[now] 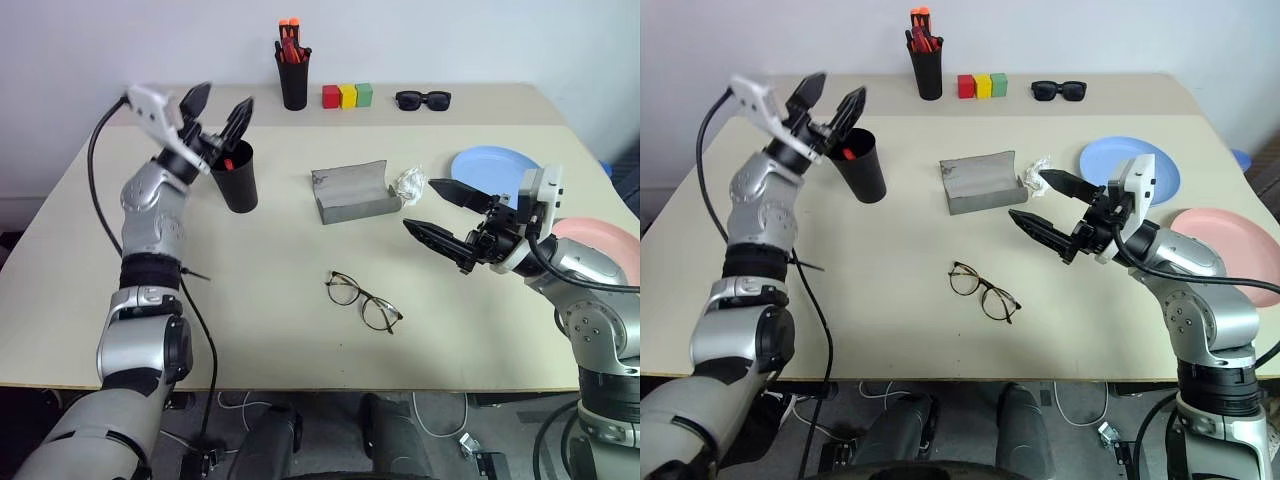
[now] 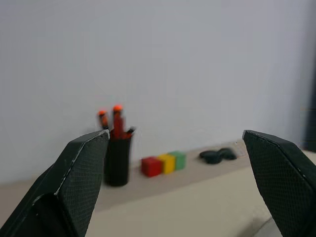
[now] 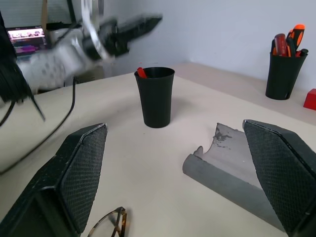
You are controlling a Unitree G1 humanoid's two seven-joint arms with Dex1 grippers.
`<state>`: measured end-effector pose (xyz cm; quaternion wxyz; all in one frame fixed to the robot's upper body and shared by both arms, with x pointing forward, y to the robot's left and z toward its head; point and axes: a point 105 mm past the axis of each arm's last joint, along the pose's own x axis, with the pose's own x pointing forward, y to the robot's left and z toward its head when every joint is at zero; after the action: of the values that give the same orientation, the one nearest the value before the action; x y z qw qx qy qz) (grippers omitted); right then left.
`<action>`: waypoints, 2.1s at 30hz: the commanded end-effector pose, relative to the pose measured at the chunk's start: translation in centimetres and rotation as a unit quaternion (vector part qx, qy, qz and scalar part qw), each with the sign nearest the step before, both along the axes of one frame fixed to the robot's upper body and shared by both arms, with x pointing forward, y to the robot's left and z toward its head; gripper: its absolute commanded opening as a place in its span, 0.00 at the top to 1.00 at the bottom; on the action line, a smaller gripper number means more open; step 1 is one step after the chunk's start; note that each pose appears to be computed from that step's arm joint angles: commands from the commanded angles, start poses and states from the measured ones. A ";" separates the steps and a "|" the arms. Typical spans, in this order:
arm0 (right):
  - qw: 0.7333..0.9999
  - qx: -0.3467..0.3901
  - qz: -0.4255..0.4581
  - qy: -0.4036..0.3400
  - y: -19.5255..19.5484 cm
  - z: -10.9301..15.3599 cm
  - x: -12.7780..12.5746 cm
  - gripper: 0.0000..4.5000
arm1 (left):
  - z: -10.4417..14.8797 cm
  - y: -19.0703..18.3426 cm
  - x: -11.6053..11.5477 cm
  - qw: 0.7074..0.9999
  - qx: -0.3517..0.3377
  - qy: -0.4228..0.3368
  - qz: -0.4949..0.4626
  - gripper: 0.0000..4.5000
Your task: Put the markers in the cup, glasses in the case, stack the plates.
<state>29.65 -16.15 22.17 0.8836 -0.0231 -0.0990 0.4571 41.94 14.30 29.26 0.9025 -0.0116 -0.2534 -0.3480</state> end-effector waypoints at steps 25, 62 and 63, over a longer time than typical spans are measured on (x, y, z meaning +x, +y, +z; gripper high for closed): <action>0.985 -0.073 -0.158 -0.007 -4.8 -2.8 -0.6 0.00 | -14.2 -14.2 0.6 0.904 0.319 0.249 -0.138 0.06; 0.987 -0.089 -0.129 -0.026 -3.5 -2.3 0.5 0.00 | -14.4 -4.7 -3.6 0.805 0.481 0.160 -0.309 0.99; 0.987 -0.089 -0.128 -0.026 -3.5 -2.3 0.5 0.00 | -14.6 -4.7 -3.9 0.796 0.498 0.139 -0.313 0.99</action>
<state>30.22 -19.82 18.70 0.9309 -0.1134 -0.0556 0.3426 38.14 9.77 13.70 0.6703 0.2722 0.1356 -0.6769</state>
